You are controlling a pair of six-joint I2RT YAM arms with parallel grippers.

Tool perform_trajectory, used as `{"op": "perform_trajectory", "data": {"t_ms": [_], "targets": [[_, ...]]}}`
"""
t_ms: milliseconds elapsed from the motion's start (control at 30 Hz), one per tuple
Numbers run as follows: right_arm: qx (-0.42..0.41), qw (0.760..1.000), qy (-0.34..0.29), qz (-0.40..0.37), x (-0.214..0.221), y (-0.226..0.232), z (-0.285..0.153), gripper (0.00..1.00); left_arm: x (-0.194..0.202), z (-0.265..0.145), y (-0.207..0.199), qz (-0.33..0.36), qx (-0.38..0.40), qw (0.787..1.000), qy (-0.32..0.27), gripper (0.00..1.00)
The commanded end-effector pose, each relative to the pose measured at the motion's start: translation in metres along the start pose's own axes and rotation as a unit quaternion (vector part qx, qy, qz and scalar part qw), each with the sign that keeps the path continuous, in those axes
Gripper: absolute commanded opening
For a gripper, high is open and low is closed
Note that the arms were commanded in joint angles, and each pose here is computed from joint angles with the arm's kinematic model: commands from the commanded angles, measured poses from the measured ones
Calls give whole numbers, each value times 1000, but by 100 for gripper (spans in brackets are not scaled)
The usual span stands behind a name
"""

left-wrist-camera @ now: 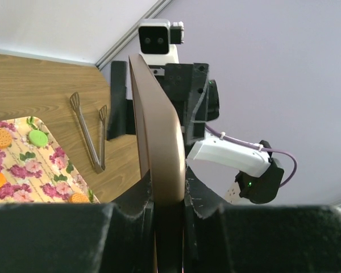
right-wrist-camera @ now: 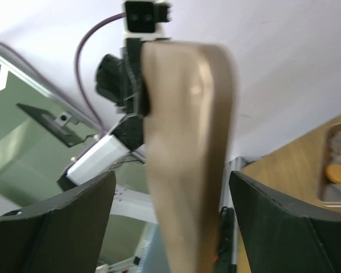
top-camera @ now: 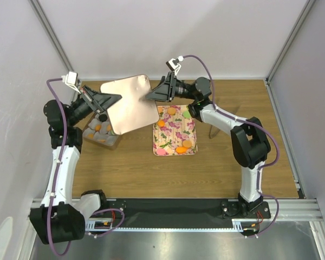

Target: Pack the cookies

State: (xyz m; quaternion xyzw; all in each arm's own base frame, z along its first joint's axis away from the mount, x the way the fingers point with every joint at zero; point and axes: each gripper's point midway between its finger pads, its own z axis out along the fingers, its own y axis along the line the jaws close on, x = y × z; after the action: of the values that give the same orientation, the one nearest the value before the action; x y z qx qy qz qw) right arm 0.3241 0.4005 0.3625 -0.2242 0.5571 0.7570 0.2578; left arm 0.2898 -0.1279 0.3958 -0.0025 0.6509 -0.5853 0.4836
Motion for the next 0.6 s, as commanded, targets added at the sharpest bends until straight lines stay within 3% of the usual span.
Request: {"op": "perform_trajectory", "data": {"t_ms": [0, 133, 267, 400, 567], "targets": [[-85, 996, -5, -27, -7, 56, 13, 86, -10, -1, -10, 15, 26, 1000, -8, 0], [-82, 996, -1, -16, -2, 57, 21, 75, -13, 0, -4, 8, 27, 1000, -12, 0], [-75, 997, 0, -1, 0, 52, 27, 58, -18, 1, -4, 0, 34, 999, -16, 0], [-67, 998, -8, 12, -4, 48, 28, 49, -20, 1, -5, 5, 37, 999, -17, 1], [-48, 998, -17, 23, -10, 44, 30, 29, -20, 0, -1, 2, 32, 999, -15, 11]]}}
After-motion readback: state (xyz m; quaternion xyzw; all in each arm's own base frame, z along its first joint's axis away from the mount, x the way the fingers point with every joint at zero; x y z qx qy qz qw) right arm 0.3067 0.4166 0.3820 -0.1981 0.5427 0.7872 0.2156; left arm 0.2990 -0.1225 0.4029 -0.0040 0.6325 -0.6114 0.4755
